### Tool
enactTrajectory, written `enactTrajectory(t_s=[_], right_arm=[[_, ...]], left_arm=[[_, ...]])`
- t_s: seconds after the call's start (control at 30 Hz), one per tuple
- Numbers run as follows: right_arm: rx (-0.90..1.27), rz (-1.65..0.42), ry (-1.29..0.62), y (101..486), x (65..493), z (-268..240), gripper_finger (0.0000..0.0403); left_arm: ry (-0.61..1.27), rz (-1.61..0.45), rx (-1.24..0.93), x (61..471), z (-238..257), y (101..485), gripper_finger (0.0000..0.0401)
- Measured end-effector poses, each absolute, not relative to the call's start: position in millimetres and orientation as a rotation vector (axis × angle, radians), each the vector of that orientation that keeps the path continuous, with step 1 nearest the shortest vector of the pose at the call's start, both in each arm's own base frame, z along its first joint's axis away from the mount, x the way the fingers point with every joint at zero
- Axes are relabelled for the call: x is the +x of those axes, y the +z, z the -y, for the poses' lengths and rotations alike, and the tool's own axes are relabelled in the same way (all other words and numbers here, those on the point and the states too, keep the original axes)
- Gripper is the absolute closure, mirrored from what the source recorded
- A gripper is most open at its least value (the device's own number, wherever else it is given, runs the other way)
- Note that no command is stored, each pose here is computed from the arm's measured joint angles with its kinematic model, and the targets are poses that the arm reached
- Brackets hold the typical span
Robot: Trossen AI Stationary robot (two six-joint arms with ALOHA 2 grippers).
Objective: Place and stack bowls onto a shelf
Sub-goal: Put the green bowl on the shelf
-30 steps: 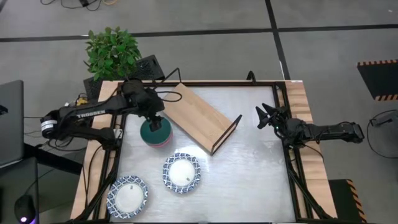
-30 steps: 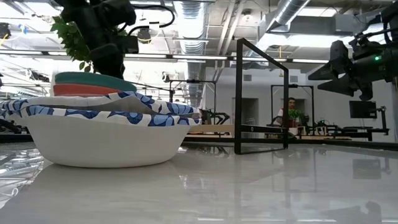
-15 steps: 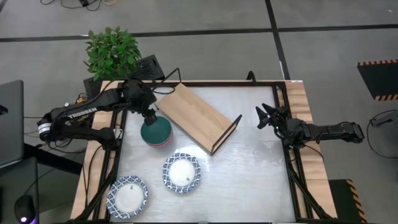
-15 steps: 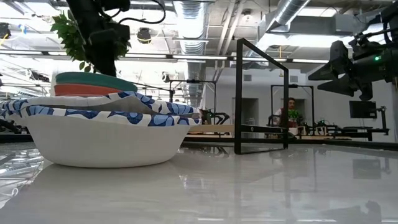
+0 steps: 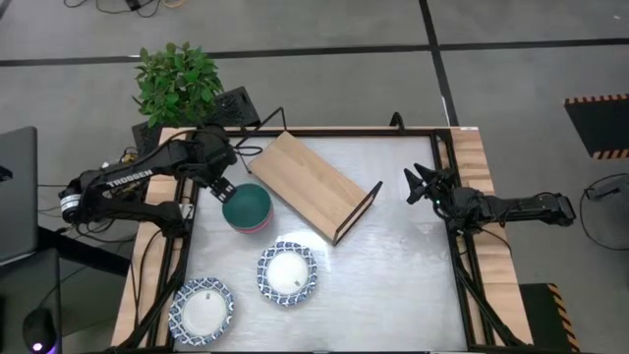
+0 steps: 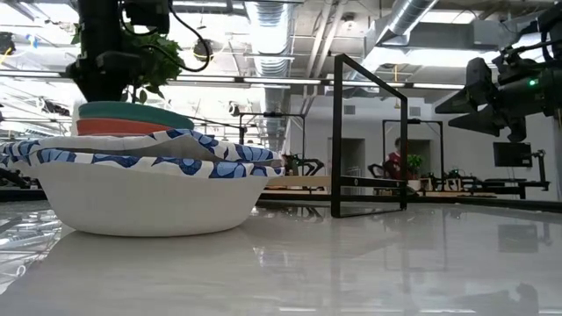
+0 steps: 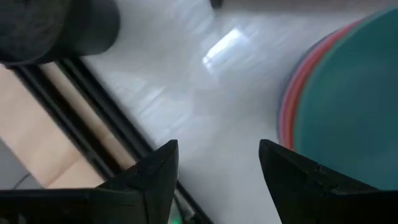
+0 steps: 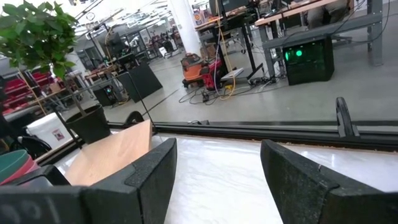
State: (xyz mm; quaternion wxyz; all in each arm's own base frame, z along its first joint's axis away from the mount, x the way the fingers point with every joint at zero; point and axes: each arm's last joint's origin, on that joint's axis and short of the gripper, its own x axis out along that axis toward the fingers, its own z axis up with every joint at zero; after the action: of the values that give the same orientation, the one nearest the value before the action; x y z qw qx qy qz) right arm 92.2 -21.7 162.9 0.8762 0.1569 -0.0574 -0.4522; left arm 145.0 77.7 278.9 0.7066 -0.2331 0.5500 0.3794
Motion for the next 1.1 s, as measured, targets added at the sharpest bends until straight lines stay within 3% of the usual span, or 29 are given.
enactTrajectory(t_s=[1.1], right_arm=[[0.322,0.117,-0.946,163,92,22,0.0143]], left_arm=[[0.728,-1.173,-0.604,165,-73,274,0.0191]])
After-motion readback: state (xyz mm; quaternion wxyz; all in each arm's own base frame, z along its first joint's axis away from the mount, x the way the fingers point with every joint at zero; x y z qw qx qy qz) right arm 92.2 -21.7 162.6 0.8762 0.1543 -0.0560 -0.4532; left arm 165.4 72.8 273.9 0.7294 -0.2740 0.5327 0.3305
